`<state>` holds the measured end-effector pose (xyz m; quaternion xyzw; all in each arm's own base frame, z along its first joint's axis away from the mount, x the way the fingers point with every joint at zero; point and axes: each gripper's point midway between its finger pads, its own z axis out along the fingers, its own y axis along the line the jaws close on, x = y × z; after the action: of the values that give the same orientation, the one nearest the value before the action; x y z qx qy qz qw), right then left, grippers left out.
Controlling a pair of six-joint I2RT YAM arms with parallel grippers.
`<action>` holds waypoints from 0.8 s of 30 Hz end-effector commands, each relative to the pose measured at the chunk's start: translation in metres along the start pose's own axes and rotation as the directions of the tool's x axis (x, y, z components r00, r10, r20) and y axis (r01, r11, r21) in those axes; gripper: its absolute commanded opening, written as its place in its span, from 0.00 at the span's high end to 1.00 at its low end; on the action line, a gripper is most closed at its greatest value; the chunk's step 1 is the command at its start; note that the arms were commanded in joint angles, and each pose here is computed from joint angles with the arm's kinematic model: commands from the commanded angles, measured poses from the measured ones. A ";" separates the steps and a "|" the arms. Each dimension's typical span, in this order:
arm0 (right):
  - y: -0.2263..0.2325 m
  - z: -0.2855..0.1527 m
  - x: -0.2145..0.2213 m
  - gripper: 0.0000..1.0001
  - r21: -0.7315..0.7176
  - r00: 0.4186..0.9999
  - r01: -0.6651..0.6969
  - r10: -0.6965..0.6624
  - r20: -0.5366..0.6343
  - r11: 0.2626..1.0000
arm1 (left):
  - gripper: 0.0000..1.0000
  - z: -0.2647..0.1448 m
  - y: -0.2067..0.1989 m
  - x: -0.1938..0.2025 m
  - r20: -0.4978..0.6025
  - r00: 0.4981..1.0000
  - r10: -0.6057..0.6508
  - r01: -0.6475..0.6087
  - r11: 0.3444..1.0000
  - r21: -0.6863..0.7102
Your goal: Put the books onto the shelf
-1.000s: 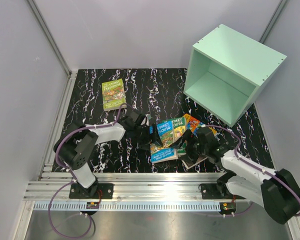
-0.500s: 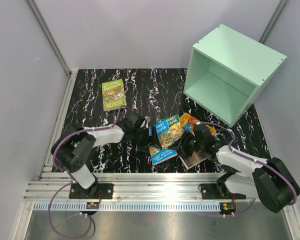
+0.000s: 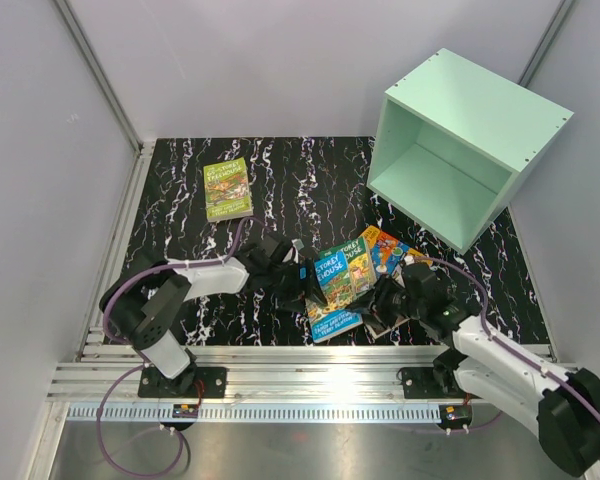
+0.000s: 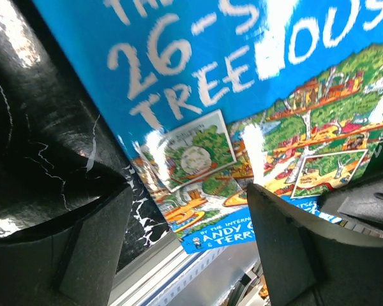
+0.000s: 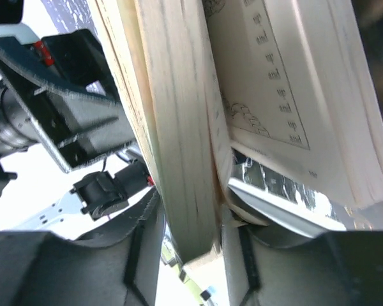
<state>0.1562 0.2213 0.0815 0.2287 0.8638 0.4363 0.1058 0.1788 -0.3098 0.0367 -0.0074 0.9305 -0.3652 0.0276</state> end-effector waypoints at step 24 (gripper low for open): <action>0.002 0.010 0.032 0.69 0.006 0.999 -0.022 0.022 -0.028 1.000 | 0.24 0.009 -0.019 0.019 -0.023 0.998 0.066 -0.066 0.998 -0.010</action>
<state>0.1163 0.2264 0.0579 0.2489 0.8692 0.4234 0.0573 0.1625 -0.3232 0.0380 0.0073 0.9319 -0.3619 0.0218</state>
